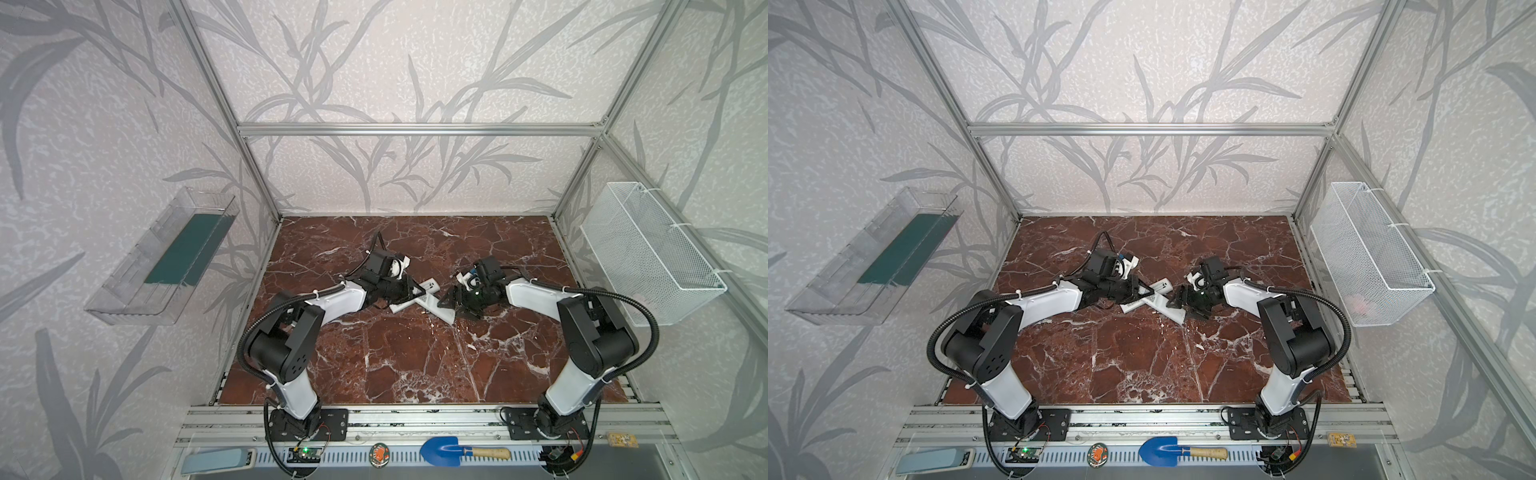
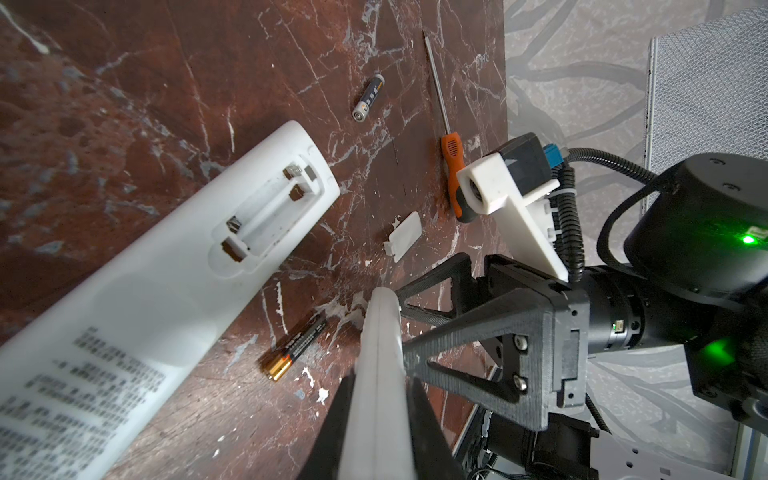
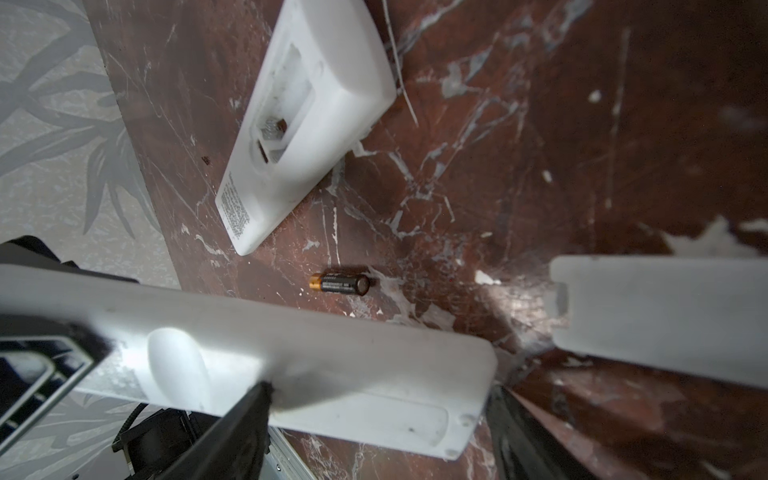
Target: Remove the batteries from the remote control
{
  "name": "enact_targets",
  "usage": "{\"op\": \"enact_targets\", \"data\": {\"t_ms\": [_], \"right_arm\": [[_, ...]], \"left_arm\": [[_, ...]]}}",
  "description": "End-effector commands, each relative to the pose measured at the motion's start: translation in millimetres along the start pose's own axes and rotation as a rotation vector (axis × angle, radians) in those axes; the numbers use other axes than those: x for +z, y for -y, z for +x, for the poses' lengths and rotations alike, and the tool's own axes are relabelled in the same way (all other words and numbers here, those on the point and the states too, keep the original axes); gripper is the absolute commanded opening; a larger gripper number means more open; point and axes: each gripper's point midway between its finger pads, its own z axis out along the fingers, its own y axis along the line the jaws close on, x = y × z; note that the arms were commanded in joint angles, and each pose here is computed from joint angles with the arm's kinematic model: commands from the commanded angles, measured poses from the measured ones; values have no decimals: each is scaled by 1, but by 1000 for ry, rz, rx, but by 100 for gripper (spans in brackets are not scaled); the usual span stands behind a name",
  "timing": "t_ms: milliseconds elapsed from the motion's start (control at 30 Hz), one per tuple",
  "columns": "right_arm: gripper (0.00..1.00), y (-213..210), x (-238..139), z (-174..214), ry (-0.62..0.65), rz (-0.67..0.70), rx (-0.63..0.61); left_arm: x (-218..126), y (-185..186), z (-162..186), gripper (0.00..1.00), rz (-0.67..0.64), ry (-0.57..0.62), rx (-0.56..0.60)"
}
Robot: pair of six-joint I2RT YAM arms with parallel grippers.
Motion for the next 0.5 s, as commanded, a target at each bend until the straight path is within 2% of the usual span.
{"op": "enact_targets", "data": {"t_ms": [0,200,300,467], "right_arm": [[79,33,19,34,-121,172,28],[81,66,-6,45,-170,564,-61],[83,66,-21,46,-149,651,-83],[83,58,-40,49,-124,675,-76]], "left_arm": [[10,15,1,0,24,-10,59],[7,16,1,0,-13,8,86],[3,13,1,0,-76,20,107],[-1,3,6,0,-212,1,133]]}}
